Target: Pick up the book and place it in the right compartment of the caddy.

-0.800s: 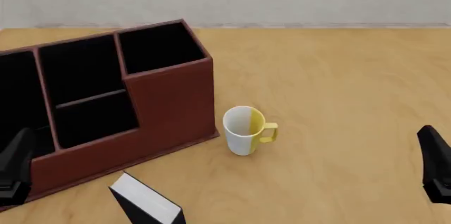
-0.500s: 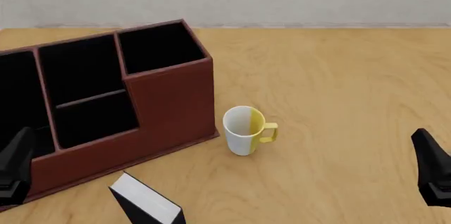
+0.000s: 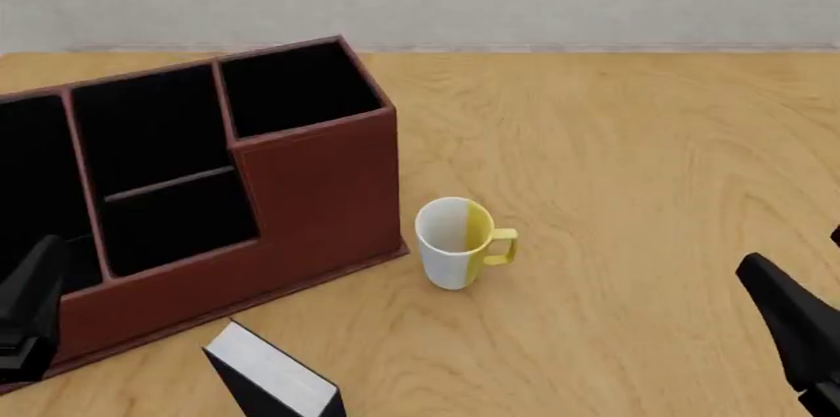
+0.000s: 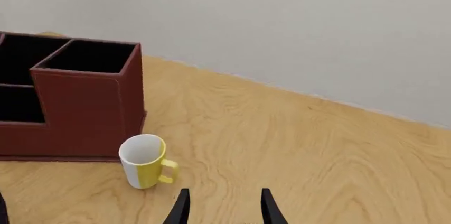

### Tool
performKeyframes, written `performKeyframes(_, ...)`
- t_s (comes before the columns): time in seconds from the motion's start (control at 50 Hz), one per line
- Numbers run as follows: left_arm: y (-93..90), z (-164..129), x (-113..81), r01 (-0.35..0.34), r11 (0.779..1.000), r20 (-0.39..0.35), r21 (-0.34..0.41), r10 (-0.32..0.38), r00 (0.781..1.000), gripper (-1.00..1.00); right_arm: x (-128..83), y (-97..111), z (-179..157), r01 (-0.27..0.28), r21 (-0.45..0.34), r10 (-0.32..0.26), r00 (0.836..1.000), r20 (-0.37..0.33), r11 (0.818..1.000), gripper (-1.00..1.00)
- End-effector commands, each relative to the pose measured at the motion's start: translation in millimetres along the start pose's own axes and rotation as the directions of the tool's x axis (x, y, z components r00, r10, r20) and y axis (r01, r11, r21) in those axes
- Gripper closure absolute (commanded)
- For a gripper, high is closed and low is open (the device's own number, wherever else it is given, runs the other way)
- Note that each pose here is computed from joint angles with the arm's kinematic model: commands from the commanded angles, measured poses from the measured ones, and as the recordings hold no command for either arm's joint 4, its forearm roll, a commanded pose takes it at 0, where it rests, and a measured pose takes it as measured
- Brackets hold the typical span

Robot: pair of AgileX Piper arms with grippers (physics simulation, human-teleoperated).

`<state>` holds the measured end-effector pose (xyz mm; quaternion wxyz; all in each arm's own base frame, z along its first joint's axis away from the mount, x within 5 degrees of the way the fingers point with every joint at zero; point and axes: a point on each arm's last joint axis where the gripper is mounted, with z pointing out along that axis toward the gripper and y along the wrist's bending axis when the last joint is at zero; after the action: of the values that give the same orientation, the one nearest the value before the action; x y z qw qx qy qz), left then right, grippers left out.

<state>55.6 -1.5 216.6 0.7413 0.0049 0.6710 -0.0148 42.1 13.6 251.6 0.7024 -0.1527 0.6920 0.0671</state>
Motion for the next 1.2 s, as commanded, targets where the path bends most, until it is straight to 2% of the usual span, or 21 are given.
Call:
performKeyframes(0.02,-0.1,0.0,-0.3,0.005,1.0,0.005,0.002,-0.005,1.0,-1.0,-12.6,5.8,-3.2,0.057,-0.184,-0.064,0.997,-0.034,0.981,-1.0)
performKeyframes(0.06,-0.1,0.0,0.2,0.005,1.0,0.005,0.002,-0.005,1.0,-1.0,-15.4,6.6,-2.4,0.036,-0.205,-0.045,0.998,-0.039,0.978,-1.0)
performKeyframes(0.08,0.0,0.0,0.3,0.007,1.0,0.005,0.001,-0.007,1.0,-1.0,-15.7,8.0,-0.6,0.054,-0.229,-0.065,0.997,-0.041,0.972,-1.0)
performKeyframes(0.26,0.1,0.0,-0.9,0.011,1.0,0.009,-0.002,-0.011,1.0,-1.0,-23.5,15.6,7.8,0.051,-0.344,-0.07,0.997,-0.043,0.938,-1.0)
performKeyframes(0.32,0.3,0.0,-1.2,0.014,1.0,0.011,-0.005,-0.014,1.0,-1.0,-25.7,20.5,13.6,0.059,-0.388,-0.082,0.996,-0.043,0.92,-1.0)
performKeyframes(0.38,0.4,0.0,-1.2,0.016,1.0,0.012,-0.008,-0.016,1.0,-1.0,-25.6,21.5,15.1,0.065,-0.394,-0.088,0.995,-0.042,0.917,-1.0)
performKeyframes(0.52,0.8,0.0,-1.1,0.023,1.0,0.016,-0.014,-0.022,1.0,-1.0,-24.9,37.3,29.1,0.08,-0.496,-0.118,0.992,-0.046,0.865,-1.0)
performKeyframes(0.58,1.0,0.0,-1.3,0.026,1.0,0.018,-0.017,-0.025,1.0,-1.0,-25.4,41.2,32.1,0.078,-0.516,-0.119,0.992,-0.047,0.853,-1.0)
performKeyframes(0.6,1.1,0.0,-1.5,0.027,0.999,0.02,-0.019,-0.027,0.999,-1.0,-25.2,46.2,35.9,0.089,-0.539,-0.133,0.99,-0.043,0.838,-1.0)
performKeyframes(0.66,1.2,0.0,-1.6,0.03,0.999,0.022,-0.021,-0.03,0.999,-1.0,-26.4,52.3,40.1,0.092,-0.565,-0.139,0.989,-0.041,0.82,-1.0)
performKeyframes(0.68,1.2,0.0,-1.4,0.031,0.999,0.022,-0.021,-0.031,0.999,-1.0,-26.8,56.8,42.5,0.089,-0.584,-0.14,0.989,-0.042,0.807,-1.0)
performKeyframes(0.8,1.6,0.0,-1.9,0.038,0.999,0.026,-0.028,-0.037,0.999,-1.0,-28.9,73.1,50.7,0.099,-0.643,-0.156,0.987,-0.033,0.759,-1.0)
performKeyframes(0.82,1.7,0.0,-1.9,0.038,0.999,0.026,-0.03,-0.037,0.999,-1.0,-29.4,78.2,53.1,0.102,-0.659,-0.162,0.986,-0.031,0.746,-1.0)
performKeyframes(0.9,1.7,-0.1,-2.3,0.038,0.999,0.027,-0.03,-0.038,0.999,-1.0,-30.7,90.1,58.1,0.104,-0.69,-0.168,0.985,-0.025,0.716,-1.0)
performKeyframes(0.92,1.8,-0.1,-3.3,0.04,0.999,0.029,-0.031,-0.039,0.999,-1.0,-30.1,102.8,63.2,0.108,-0.718,-0.178,0.984,-0.022,0.687,-1.0)
performKeyframes(0.98,1.8,-0.2,-3.6,0.04,0.999,0.03,-0.032,-0.039,0.999,-1.0,-30.3,105.8,64.5,0.106,-0.724,-0.177,0.984,-0.022,0.682,-1.0)
performKeyframes(1.0,1.9,-0.2,-3.8,0.041,0.999,0.031,-0.033,-0.04,0.999,-1.0,-30.5,113.3,67.1,0.108,-0.739,-0.182,0.983,-0.02,0.665,-1.0)
performKeyframes(1.1,2.2,-0.1,-2.9,0.04,0.998,0.031,-0.038,-0.039,0.999,-1.0,-32.5,131.9,70.8,0.106,-0.776,-0.185,0.983,-0.014,0.621,-1.0)
performKeyframes(1.16,2.3,-0.1,-2.4,0.04,0.998,0.031,-0.039,-0.039,0.999,-1.0,-32.5,140.8,72.2,0.105,-0.792,-0.189,0.982,-0.013,0.602,-1.0)
performKeyframes(1.18,2.3,-0.1,-2.4,0.04,0.998,0.031,-0.039,-0.039,0.999,-1.0,-32.4,140.8,72.3,0.105,-0.792,-0.189,0.982,-0.013,0.602,-1.0)
performKeyframes(1.2,2.4,0.0,-1.9,0.041,0.998,0.031,-0.042,-0.04,0.999,-1.0,-32.3,148.7,73.2,0.1,-0.805,-0.189,0.982,-0.015,0.585,-1.0)
